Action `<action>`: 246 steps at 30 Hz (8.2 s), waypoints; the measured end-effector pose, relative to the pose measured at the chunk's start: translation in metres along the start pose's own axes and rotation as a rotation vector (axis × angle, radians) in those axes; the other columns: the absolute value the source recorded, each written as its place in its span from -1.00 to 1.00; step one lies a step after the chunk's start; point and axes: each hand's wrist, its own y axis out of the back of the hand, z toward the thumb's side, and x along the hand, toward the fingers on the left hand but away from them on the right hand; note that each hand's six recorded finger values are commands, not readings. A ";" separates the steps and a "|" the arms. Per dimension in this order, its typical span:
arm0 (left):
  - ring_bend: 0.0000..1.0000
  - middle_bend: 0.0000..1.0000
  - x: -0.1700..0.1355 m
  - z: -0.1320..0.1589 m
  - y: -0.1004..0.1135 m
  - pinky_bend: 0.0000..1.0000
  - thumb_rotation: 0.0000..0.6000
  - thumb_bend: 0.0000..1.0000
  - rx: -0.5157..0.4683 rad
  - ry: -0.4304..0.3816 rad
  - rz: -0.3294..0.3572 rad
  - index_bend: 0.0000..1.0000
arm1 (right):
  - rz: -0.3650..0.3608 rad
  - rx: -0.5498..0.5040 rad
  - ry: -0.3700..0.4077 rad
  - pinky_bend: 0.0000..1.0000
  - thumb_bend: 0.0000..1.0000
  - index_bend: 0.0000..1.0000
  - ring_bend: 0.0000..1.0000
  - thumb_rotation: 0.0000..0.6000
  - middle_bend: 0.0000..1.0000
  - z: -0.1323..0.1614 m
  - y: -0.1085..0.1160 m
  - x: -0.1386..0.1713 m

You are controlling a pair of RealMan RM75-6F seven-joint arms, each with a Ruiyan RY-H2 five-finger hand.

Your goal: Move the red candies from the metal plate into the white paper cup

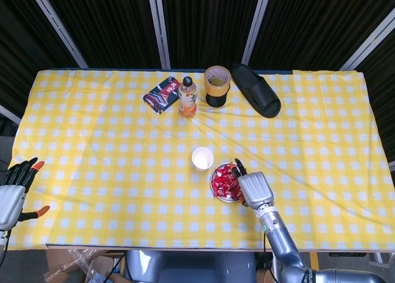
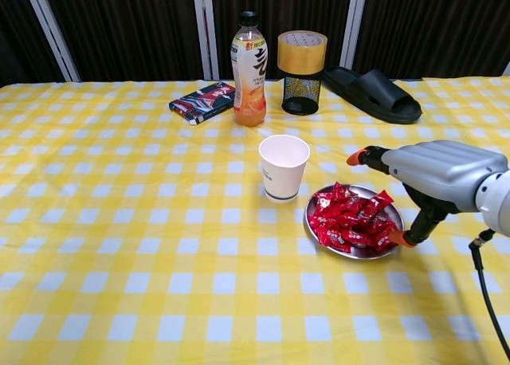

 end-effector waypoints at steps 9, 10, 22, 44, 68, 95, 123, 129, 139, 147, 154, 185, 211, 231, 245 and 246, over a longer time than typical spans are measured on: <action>-1.00 -1.00 0.001 -0.001 0.000 -1.00 1.00 -0.90 -0.009 0.006 -0.003 -1.00 | 0.019 -0.021 0.003 0.74 -0.35 -0.78 0.43 1.00 -0.73 0.008 -0.008 -0.008; -1.00 -1.00 0.001 -0.001 0.000 -1.00 1.00 -0.90 -0.011 0.006 -0.003 -1.00 | 0.024 -0.021 0.002 0.74 -0.35 -0.76 0.43 1.00 -0.72 0.009 -0.010 -0.010; -1.00 -1.00 0.002 -0.002 0.000 -1.00 1.00 -0.90 -0.020 0.011 -0.009 -1.00 | 0.054 -0.028 -0.004 0.74 -0.35 -0.63 0.43 1.00 -0.65 0.015 -0.023 -0.019; -1.00 -1.00 0.002 -0.003 0.000 -1.00 1.00 -0.90 -0.030 0.015 -0.017 -1.00 | 0.038 -0.065 0.018 0.82 0.11 0.17 0.50 1.00 0.00 0.025 -0.028 -0.031; -1.00 -1.00 0.002 -0.003 0.000 -1.00 1.00 -0.90 -0.033 0.019 -0.019 -1.00 | -0.076 -0.070 0.047 0.82 0.16 0.21 0.50 1.00 0.03 0.034 0.030 -0.021; -1.00 -1.00 0.005 -0.005 -0.002 -1.00 1.00 -0.90 -0.045 0.035 -0.052 -1.00 | -0.163 -0.076 0.084 0.82 0.17 0.22 0.50 1.00 0.03 0.083 0.112 -0.071; -1.00 -1.00 0.005 -0.004 -0.001 -1.00 1.00 -0.90 -0.055 0.031 -0.061 -1.00 | -0.119 -0.119 0.089 0.82 0.17 0.22 0.50 1.00 0.03 0.083 0.082 -0.089; -1.00 -1.00 0.005 -0.005 -0.001 -1.00 1.00 -0.90 -0.060 0.034 -0.065 -1.00 | -0.126 -0.123 0.095 0.82 0.17 0.17 0.50 1.00 -0.02 0.085 0.082 -0.091; -1.00 -1.00 0.005 -0.005 -0.002 -1.00 1.00 -0.90 -0.061 0.035 -0.067 -1.00 | -0.128 -0.125 0.094 0.82 0.16 0.07 0.50 1.00 -0.11 0.084 0.080 -0.093; -1.00 -1.00 0.005 -0.005 -0.002 -1.00 1.00 -0.90 -0.061 0.036 -0.068 -1.00 | -0.132 -0.129 0.094 0.82 0.17 0.05 0.50 1.00 -0.13 0.083 0.082 -0.093; -1.00 -1.00 0.005 -0.005 -0.001 -1.00 1.00 -0.90 -0.062 0.036 -0.067 -1.00 | -0.126 -0.130 0.088 0.82 0.16 0.05 0.50 1.00 -0.14 0.081 0.081 -0.094; -1.00 -1.00 0.005 -0.006 -0.002 -1.00 1.00 -0.90 -0.060 0.041 -0.070 -1.00 | -0.137 -0.098 0.082 0.82 0.04 -0.31 0.50 1.00 -0.38 0.071 0.089 -0.081; -1.00 -1.00 0.005 -0.006 -0.004 -1.00 1.00 -0.90 -0.045 0.055 -0.073 -1.00 | -0.179 0.161 -0.014 0.97 -0.34 -0.54 0.76 1.00 0.57 -0.007 0.116 -0.097; -1.00 -1.00 0.010 -0.007 -0.007 -1.00 1.00 -0.90 -0.049 0.072 -0.090 -1.00 | -0.112 0.264 0.070 0.97 -0.44 -0.21 0.76 1.00 0.57 -0.010 0.066 -0.146; -1.00 -1.00 0.011 -0.008 -0.007 -1.00 1.00 -0.90 -0.047 0.078 -0.096 -1.00 | -0.081 0.249 0.090 0.97 -0.44 -0.14 0.76 1.00 0.57 -0.006 0.043 -0.159; -1.00 -1.00 0.011 -0.008 -0.007 -1.00 1.00 -0.90 -0.047 0.077 -0.096 -1.00 | -0.079 0.248 0.087 0.97 -0.44 -0.12 0.76 1.00 0.57 -0.007 0.042 -0.160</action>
